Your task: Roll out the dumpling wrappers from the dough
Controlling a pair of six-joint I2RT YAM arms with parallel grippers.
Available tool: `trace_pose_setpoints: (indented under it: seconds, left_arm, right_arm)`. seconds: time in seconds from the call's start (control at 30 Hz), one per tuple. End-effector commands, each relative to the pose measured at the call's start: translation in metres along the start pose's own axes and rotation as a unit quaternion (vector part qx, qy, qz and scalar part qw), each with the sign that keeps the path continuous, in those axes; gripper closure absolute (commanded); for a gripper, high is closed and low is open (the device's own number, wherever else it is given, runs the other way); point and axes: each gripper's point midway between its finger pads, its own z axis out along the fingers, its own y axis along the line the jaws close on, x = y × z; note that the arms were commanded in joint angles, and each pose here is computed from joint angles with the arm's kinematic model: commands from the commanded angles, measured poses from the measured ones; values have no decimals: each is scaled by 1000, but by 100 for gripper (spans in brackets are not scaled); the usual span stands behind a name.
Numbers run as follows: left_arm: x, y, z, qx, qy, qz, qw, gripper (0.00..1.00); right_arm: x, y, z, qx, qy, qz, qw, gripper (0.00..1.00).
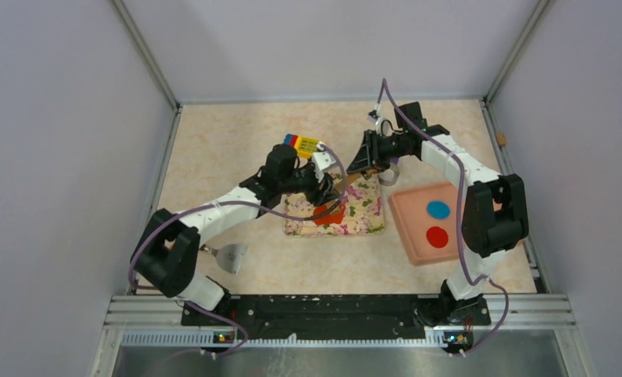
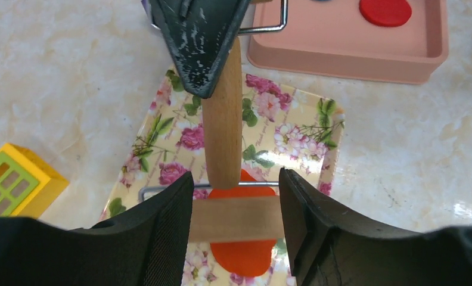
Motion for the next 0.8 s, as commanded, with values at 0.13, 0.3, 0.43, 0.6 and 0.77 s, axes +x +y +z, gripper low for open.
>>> trace_pose_setpoints:
  seconds: [0.13, 0.3, 0.43, 0.6, 0.77]
  left_arm:
    - [-10, 12, 45, 13, -13, 78, 997, 49]
    - [2, 15, 55, 16, 1, 79, 997, 73]
    - [18, 13, 58, 21, 15, 67, 997, 94]
    - [30, 10, 69, 17, 5, 49, 999, 100]
    - [36, 13, 84, 17, 1, 36, 999, 100]
  right_arm:
    - [-7, 25, 0, -57, -8, 13, 998, 100]
    - [-1, 15, 1, -43, -5, 17, 999, 100]
    - [2, 5, 0, -11, -9, 2, 1000, 100]
    - [-7, -11, -6, 50, -36, -19, 998, 100]
    - [-3, -22, -4, 78, -31, -17, 996, 100]
